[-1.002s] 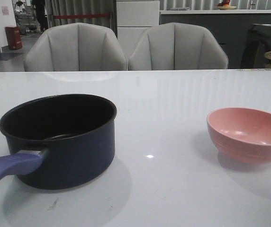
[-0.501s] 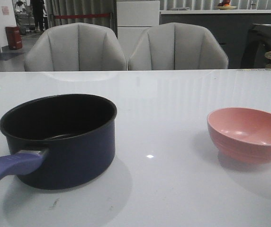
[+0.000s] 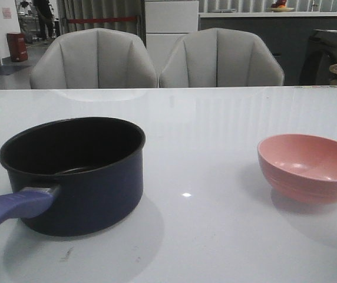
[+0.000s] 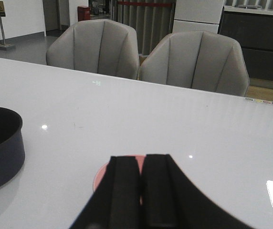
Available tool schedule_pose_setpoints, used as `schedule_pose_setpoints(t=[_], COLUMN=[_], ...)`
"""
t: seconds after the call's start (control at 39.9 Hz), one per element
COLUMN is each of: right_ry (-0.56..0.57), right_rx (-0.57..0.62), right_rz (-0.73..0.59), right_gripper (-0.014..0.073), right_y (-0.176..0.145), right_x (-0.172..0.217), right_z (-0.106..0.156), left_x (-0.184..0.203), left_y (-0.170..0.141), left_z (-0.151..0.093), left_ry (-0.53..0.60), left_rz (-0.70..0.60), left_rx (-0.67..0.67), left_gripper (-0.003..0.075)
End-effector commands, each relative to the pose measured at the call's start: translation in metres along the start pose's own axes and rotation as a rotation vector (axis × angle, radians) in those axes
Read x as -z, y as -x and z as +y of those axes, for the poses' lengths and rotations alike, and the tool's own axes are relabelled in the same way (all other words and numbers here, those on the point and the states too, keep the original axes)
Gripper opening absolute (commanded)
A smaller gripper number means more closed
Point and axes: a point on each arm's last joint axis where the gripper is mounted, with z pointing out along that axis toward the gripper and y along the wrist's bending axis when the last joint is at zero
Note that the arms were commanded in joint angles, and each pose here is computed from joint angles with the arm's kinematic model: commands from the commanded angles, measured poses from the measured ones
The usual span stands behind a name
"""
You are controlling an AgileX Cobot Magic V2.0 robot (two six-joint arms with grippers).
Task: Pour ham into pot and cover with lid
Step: 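Grasp the blue knob of the glass lid with the left gripper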
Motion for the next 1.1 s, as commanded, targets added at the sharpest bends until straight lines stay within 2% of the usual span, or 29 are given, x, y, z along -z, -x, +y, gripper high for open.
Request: schedule_pose_setpoints(t=[0.0, 0.25, 0.53, 1.08], right_ry=[-0.012, -0.012, -0.012, -0.012], right_rx=[0.002, 0.002, 0.002, 0.002], right_rz=[-0.1, -0.1, -0.1, -0.1], right_gripper=[0.0145, 0.0145, 0.0145, 0.0145], right_y=[0.016, 0.016, 0.016, 0.016], right_x=[0.001, 0.001, 0.001, 0.001], right_z=[-0.001, -0.001, -0.001, -0.001], left_x=[-0.012, -0.075, -0.136, -0.194], left_y=[0.022, 0.038, 0.043, 0.029], left_z=[0.003, 0.006, 0.009, 0.023], left_ry=[0.022, 0.039, 0.045, 0.094], left_rz=[0.026, 0.406, 0.623, 0.84], left_rx=[0.055, 0.107, 0.129, 0.147], left_gripper=[0.0633, 0.0633, 0.0633, 0.0672])
